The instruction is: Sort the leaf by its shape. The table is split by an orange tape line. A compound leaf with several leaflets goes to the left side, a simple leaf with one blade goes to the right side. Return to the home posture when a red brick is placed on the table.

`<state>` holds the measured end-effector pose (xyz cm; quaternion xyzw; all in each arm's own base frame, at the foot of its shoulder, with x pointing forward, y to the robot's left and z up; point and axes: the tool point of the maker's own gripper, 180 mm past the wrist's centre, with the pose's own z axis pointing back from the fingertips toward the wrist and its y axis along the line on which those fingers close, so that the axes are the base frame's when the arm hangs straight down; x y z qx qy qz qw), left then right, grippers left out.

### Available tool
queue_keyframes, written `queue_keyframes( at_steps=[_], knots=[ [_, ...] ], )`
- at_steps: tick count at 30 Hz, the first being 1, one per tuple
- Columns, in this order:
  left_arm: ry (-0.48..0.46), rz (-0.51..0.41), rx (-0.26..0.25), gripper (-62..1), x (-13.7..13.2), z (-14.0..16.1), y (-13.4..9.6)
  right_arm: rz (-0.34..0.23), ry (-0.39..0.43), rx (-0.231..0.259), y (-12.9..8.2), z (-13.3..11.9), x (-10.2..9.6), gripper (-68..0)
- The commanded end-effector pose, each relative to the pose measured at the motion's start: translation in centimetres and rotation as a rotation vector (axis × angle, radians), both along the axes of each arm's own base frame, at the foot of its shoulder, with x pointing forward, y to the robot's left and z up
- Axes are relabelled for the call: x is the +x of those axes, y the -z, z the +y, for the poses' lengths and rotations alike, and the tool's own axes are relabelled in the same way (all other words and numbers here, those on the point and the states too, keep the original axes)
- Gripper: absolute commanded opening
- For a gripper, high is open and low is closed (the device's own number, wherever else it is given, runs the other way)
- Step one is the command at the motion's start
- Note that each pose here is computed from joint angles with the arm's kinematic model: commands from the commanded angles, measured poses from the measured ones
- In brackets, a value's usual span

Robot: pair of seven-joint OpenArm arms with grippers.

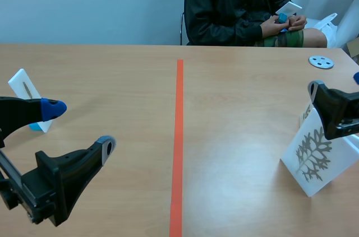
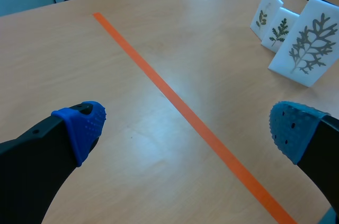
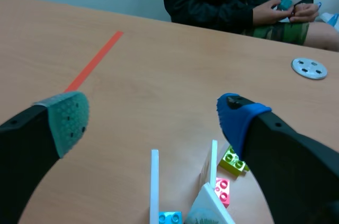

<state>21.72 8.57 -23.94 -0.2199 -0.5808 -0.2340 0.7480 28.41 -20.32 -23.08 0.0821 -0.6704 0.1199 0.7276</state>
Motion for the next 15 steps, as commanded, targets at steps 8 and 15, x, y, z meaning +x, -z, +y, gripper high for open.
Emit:
queue_keyframes(
  at_steps=[8, 15],
  knots=[
    [-0.010, -0.023, -0.019, 1.4, 0.3, 0.1, -0.7, -0.054, -0.177, -0.029, -3.0, 2.9, -0.9, -6.2],
    [-0.010, -0.023, -0.020, 1.4, 0.3, 0.1, -0.7, -0.045, -0.236, -0.043, -3.1, 3.7, -0.9, -6.2]
  ],
)
